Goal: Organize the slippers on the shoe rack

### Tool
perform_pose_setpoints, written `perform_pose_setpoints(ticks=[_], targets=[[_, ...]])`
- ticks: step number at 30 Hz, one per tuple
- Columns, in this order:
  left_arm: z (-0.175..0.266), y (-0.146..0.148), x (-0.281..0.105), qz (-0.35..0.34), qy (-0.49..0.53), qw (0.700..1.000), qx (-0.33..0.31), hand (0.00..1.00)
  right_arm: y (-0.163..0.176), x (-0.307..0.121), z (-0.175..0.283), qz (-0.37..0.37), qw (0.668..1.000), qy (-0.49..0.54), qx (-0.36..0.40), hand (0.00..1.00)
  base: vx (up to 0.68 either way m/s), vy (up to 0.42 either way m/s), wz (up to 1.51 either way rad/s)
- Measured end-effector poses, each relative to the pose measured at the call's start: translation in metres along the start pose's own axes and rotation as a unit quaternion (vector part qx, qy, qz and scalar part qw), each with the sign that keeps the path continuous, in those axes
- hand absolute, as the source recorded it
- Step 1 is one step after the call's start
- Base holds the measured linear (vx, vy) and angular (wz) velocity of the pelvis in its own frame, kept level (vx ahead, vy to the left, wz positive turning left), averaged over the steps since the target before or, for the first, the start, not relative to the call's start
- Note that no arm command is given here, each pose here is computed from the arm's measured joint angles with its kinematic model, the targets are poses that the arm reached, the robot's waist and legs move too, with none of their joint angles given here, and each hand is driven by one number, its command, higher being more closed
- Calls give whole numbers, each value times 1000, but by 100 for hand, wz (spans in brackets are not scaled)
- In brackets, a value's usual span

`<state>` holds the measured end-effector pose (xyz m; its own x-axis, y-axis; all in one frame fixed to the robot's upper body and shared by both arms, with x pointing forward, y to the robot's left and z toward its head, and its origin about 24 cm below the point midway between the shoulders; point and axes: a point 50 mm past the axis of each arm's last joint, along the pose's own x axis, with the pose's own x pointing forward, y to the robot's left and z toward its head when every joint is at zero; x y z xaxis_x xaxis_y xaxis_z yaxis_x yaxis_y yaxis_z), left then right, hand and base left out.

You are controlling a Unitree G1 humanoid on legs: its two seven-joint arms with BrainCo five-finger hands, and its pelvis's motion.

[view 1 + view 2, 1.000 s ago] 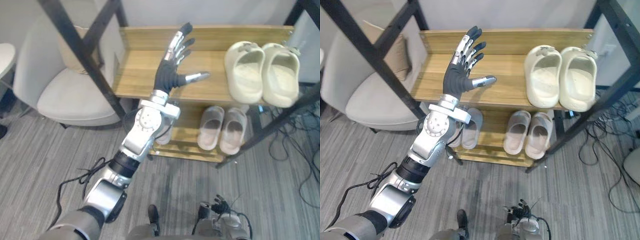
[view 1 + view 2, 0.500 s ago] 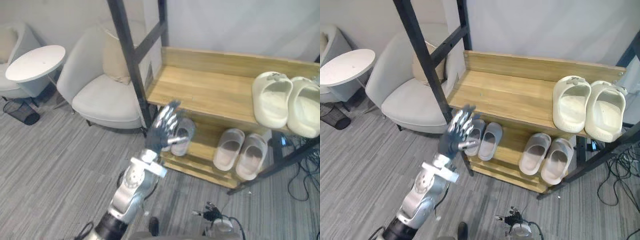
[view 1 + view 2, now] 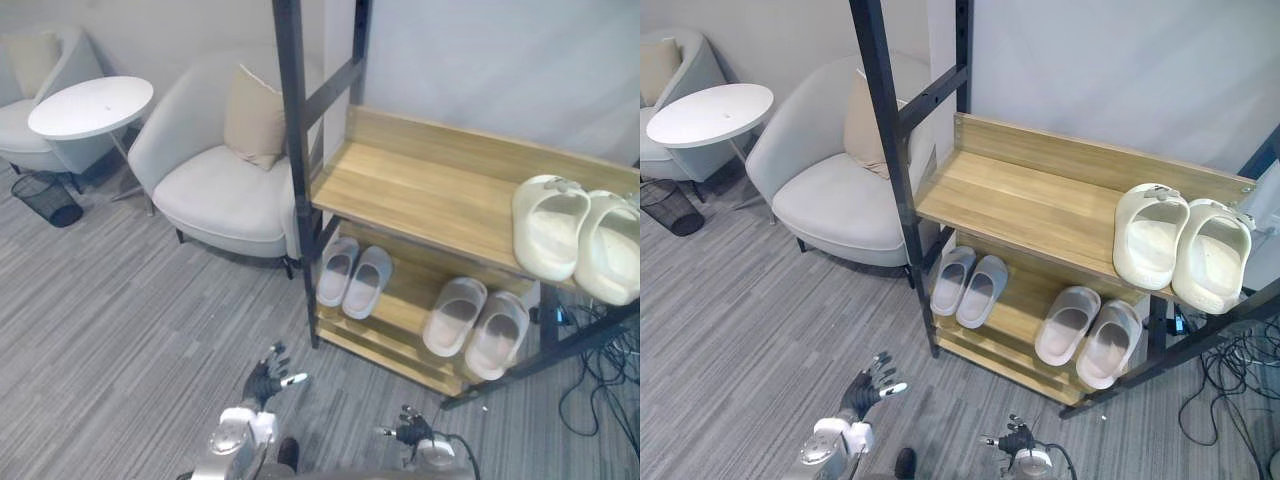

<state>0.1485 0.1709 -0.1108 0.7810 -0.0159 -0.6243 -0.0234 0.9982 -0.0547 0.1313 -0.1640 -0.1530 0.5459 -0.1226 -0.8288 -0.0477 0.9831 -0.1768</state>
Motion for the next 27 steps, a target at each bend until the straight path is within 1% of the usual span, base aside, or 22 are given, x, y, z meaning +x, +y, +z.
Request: perform_pose_setpoints(ticks=[2,6,9,15,18,19,23,27], targets=[[-16,8,-2,27,35,999,14,0,0,0,-1,0,1000,1,-3,0,10,-2,-13],[-46,15,-8,55,105,992,35,0,1,0,0,1,1000,-5,-3,0,8,0,-14],[-50,19,-7,80,121,989,40,0,1,-1,0,1,1000,-4,-7,0,0,0,-20],[-53,20,-7,90,132,986,46,0,5,-1,-1,8,1000,-5,-20,0,0,-1,-13],[-52,22,-6,94,131,986,45,0,6,-1,-2,10,1000,-4,-21,0,47,18,45],[-49,25,-5,106,127,986,34,0,10,-1,0,15,1000,-7,-22,0,84,100,47],[-39,30,1,115,112,987,30,0,20,2,18,30,998,-32,-35,0,110,162,36],[-30,33,5,120,97,987,31,0,30,0,18,47,998,-32,-40,0,122,81,64]])
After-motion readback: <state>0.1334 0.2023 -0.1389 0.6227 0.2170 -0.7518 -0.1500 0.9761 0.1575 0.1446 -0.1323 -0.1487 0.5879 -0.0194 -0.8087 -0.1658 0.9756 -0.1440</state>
